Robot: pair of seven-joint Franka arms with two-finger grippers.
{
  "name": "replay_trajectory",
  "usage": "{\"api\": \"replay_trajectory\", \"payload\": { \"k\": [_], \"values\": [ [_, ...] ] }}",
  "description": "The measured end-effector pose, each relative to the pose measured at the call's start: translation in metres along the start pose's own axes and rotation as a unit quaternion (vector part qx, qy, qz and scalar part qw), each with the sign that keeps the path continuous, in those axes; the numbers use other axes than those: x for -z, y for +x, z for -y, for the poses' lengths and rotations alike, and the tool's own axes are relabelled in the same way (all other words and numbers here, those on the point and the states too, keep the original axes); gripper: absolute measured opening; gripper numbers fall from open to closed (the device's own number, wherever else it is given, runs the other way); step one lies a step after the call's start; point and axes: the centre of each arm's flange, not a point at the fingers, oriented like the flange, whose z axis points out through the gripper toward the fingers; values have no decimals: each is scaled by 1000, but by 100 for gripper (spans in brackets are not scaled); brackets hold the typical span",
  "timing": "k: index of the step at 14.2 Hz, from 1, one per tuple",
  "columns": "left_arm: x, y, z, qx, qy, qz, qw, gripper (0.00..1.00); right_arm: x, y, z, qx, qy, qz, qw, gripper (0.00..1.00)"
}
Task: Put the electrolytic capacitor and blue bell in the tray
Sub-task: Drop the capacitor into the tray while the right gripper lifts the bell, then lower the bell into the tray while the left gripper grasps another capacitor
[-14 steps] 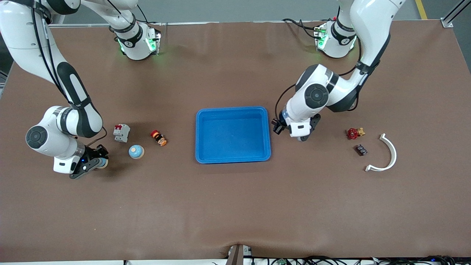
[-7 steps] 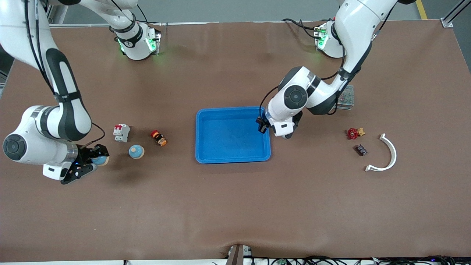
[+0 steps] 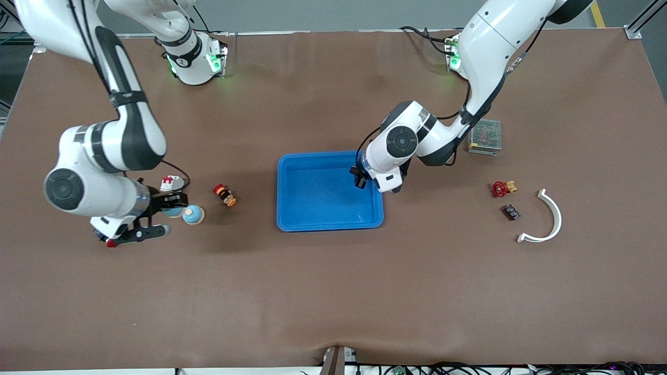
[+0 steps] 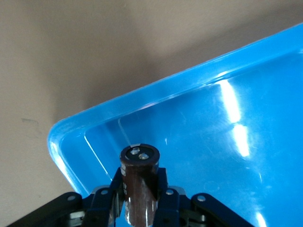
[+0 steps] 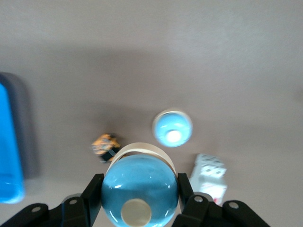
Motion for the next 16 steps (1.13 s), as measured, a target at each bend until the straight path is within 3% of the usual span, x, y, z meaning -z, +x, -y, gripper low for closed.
{"api": "replay_trajectory", "payload": {
  "k": [5,12,16],
  "values": [
    [-15,4,2,5,12,1,1000,33,-1,-27,129,-93,-18,-7,995,67],
    [-7,6,-6,6,2,1,1000,99,-45,-55,214,-162,22,-47,985,67],
    [24,15,-16,-16,-21,-28,999,100,-69,-76,252,-182,32,-67,980,67]
  ]
}}
